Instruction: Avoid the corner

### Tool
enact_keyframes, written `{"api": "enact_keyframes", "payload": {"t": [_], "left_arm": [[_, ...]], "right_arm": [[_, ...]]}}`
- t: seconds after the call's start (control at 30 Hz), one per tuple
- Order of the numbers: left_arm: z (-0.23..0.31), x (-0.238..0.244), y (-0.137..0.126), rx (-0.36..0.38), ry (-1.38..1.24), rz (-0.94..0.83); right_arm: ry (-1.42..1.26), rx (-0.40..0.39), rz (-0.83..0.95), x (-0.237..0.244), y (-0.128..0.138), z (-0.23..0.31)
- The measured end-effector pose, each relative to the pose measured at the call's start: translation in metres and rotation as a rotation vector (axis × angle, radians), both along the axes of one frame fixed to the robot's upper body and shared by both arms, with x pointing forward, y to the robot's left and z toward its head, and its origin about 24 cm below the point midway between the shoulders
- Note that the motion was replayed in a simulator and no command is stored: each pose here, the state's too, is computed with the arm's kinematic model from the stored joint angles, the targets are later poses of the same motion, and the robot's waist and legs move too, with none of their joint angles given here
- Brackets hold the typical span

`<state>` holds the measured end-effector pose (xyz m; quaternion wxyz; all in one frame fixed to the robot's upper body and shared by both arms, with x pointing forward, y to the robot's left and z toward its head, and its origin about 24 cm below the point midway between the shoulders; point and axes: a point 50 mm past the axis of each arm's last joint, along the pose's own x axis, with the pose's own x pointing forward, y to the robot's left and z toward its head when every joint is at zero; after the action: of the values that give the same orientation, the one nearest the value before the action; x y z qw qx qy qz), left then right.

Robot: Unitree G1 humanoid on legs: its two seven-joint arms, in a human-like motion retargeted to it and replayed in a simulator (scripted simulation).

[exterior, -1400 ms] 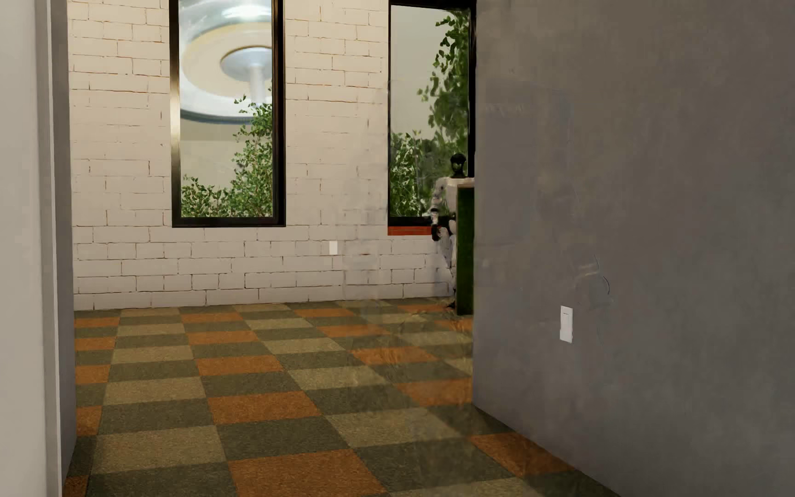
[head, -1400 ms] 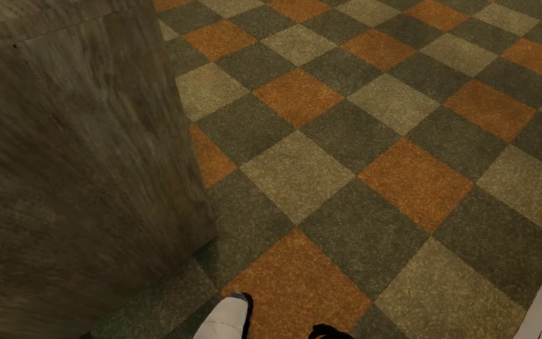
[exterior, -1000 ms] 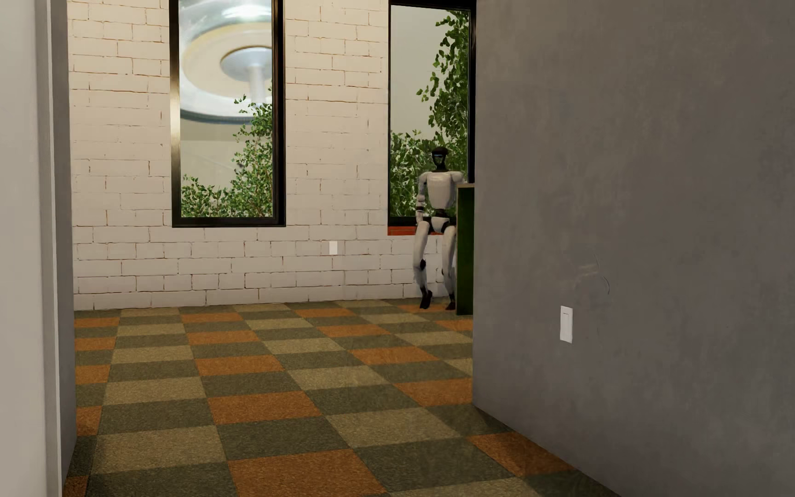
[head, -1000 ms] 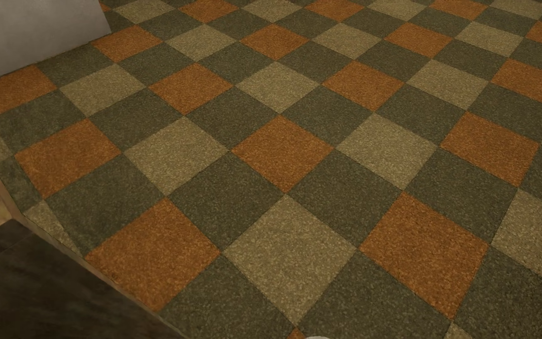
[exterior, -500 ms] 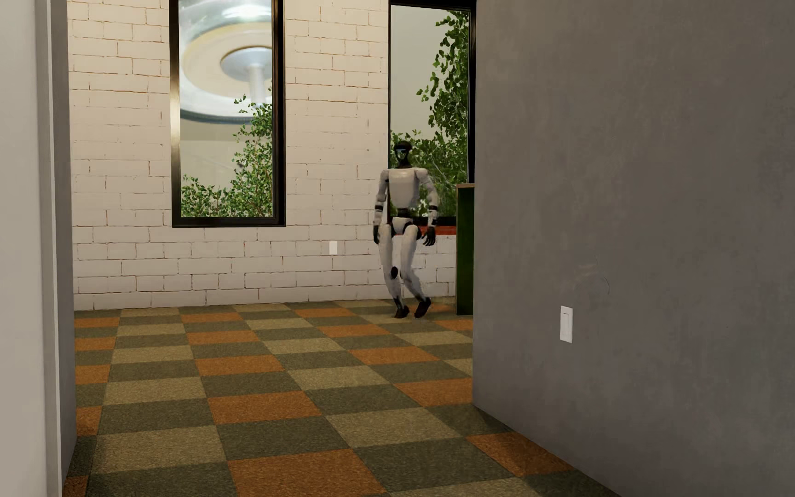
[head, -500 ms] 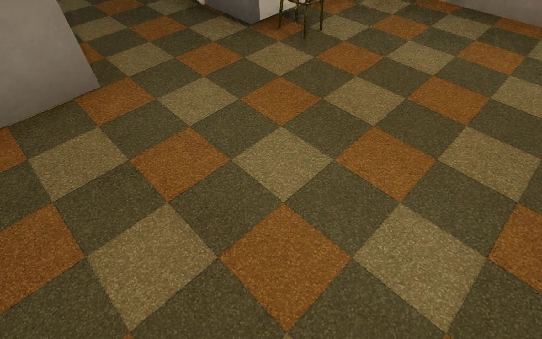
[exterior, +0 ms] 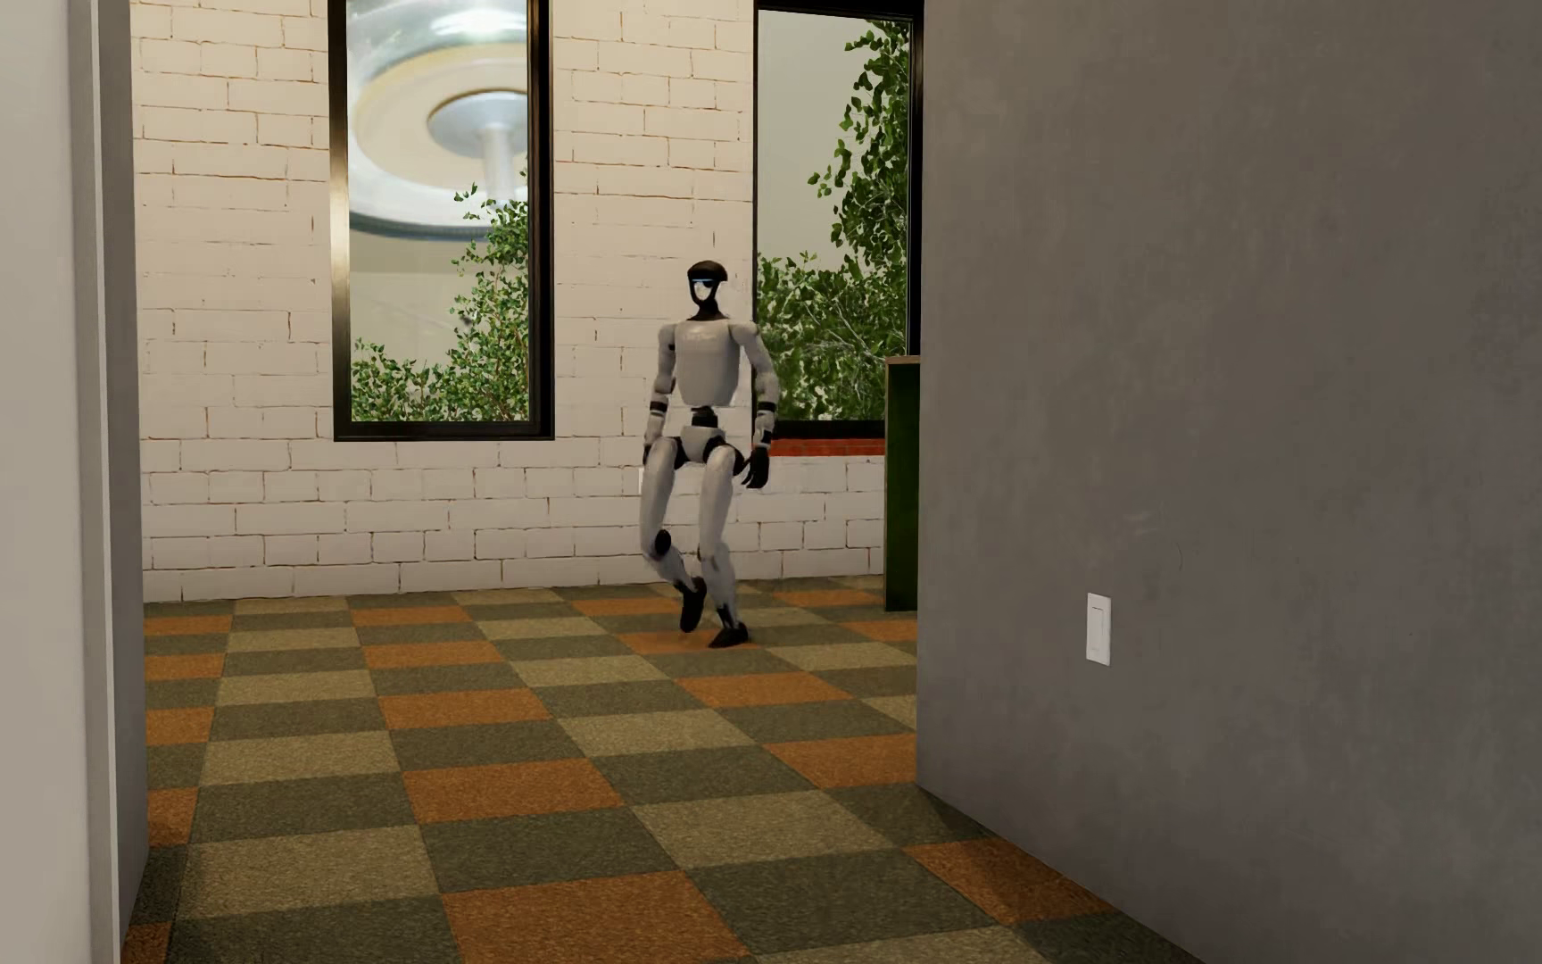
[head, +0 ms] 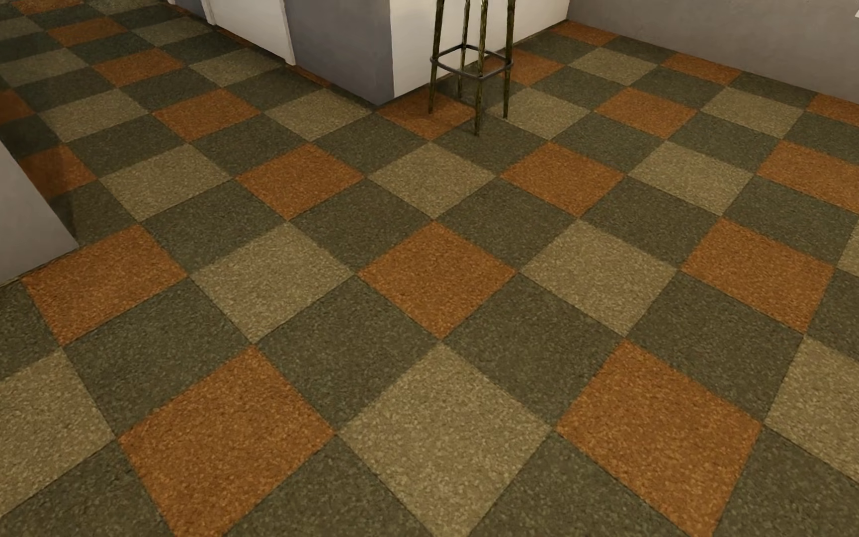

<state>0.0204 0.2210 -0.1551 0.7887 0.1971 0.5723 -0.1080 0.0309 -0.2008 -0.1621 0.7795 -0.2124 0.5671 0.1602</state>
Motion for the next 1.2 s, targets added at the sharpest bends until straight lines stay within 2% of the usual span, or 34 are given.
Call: {"api": "enact_keyframes", "payload": {"t": [0.03,0.17,0.23,0.3,0.33,0.4,0.47,0.7,0.8,0.87,0.93,0.97,1.1,1.2], "left_arm": [[0.005,0.018,-0.001,-0.01,-0.067,-0.008],[0.024,0.076,0.005,-0.008,-0.264,-0.015],[0.025,0.083,0.011,0.005,-0.28,0.019],[0.017,0.062,0.013,0.012,-0.216,0.066],[0.008,0.041,0.01,0.018,-0.121,0.033],[0.004,0.02,0.007,0.014,-0.058,0.011],[0.001,-0.003,0.005,0.014,0.01,-0.015],[0.006,-0.095,0.033,0.111,0.296,0.028],[0.008,-0.113,0.038,0.135,0.366,0.042],[0.002,-0.088,0.033,0.118,0.315,-0.01],[-0.002,-0.047,0.014,0.051,0.164,-0.031],[0.0,-0.022,0.006,0.019,0.069,-0.031],[0.019,0.057,-0.016,-0.063,-0.218,-0.068],[0.046,0.099,-0.015,-0.077,-0.405,-0.099]], "right_arm": [[0.032,0.005,0.066,-0.011,0.003,0.0],[0.105,0.002,0.074,-0.04,0.001,-0.001],[0.131,-0.002,0.086,-0.05,-0.001,0.0],[0.161,-0.008,0.086,-0.059,-0.002,0.0],[0.176,-0.039,0.07,-0.06,-0.011,0.0],[0.122,-0.067,0.009,-0.039,-0.021,-0.001],[0.033,-0.063,0.044,-0.007,-0.022,0.003],[-0.425,-0.009,0.02,0.115,-0.023,0.052],[-0.366,-0.014,-0.059,0.097,-0.027,0.041],[-0.186,-0.059,-0.067,0.054,-0.033,0.02],[-0.028,-0.088,0.023,0.014,-0.033,0.007],[0.043,-0.096,-0.002,-0.011,-0.035,0.004],[0.201,-0.064,0.005,-0.074,-0.021,0.003],[0.219,-0.037,-0.009,-0.083,-0.011,0.002]]}}
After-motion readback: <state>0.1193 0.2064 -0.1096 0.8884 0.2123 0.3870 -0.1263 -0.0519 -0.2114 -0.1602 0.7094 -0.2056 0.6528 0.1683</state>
